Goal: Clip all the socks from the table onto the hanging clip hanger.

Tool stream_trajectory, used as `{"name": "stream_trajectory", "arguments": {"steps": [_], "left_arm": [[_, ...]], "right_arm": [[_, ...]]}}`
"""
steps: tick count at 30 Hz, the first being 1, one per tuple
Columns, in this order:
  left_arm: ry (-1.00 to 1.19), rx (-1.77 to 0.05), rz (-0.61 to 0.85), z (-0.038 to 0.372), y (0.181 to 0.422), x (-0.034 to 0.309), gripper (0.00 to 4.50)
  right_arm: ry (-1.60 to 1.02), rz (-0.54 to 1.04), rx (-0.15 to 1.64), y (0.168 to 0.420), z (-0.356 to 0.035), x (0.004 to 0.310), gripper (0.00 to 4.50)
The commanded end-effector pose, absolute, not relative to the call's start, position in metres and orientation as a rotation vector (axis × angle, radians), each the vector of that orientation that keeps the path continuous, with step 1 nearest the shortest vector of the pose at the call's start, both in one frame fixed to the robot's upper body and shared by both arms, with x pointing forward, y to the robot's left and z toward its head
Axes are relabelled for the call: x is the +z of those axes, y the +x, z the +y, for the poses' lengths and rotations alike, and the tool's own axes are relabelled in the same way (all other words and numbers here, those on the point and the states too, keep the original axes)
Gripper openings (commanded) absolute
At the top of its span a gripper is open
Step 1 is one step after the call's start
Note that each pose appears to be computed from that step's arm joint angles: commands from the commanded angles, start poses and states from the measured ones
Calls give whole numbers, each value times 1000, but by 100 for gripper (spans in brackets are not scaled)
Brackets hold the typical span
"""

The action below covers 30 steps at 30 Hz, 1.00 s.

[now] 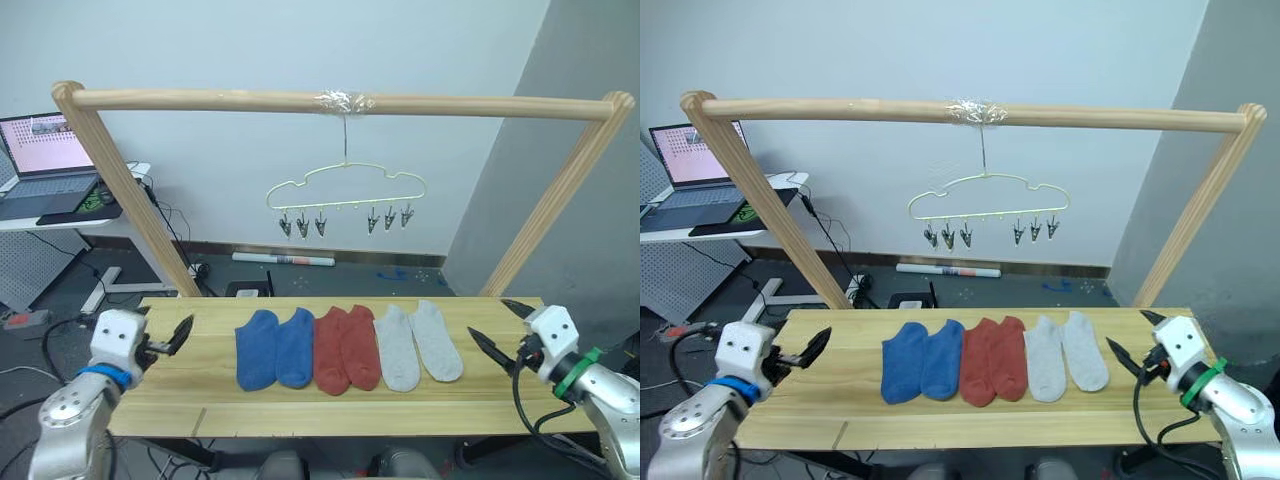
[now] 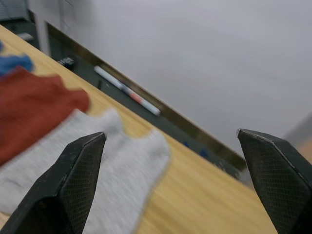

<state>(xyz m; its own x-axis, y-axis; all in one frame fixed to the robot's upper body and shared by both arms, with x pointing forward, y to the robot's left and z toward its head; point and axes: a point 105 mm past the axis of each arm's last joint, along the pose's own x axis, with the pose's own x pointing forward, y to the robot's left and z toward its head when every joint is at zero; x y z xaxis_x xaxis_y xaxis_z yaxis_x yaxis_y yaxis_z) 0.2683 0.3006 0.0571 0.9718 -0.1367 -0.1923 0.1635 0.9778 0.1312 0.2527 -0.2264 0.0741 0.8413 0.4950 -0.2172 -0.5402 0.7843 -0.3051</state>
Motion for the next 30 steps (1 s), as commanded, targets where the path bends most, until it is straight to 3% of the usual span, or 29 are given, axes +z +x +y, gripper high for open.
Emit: {"name": "stream_trajectory", "arguments": {"steps": [1, 8, 15, 18, 21, 30], "left_arm": [[146, -207, 50, 267, 288, 91, 444], [93, -235, -139, 218, 326, 139, 444], [6, -274, -207, 188, 348, 155, 444], [-29, -272, -219, 181, 355, 156, 395], [-40, -261, -230, 178, 359, 157, 309], [-59, -216, -277, 174, 374, 162, 309]], "right_arm": [[-357, -4, 626, 257, -194, 114, 450], [-268, -156, 769, 264, -127, 171, 450], [-250, -215, 843, 269, -91, 194, 450], [-242, -229, 849, 272, -84, 200, 450], [-232, -234, 859, 270, -80, 203, 450], [-212, -227, 901, 265, -68, 205, 450]]}}
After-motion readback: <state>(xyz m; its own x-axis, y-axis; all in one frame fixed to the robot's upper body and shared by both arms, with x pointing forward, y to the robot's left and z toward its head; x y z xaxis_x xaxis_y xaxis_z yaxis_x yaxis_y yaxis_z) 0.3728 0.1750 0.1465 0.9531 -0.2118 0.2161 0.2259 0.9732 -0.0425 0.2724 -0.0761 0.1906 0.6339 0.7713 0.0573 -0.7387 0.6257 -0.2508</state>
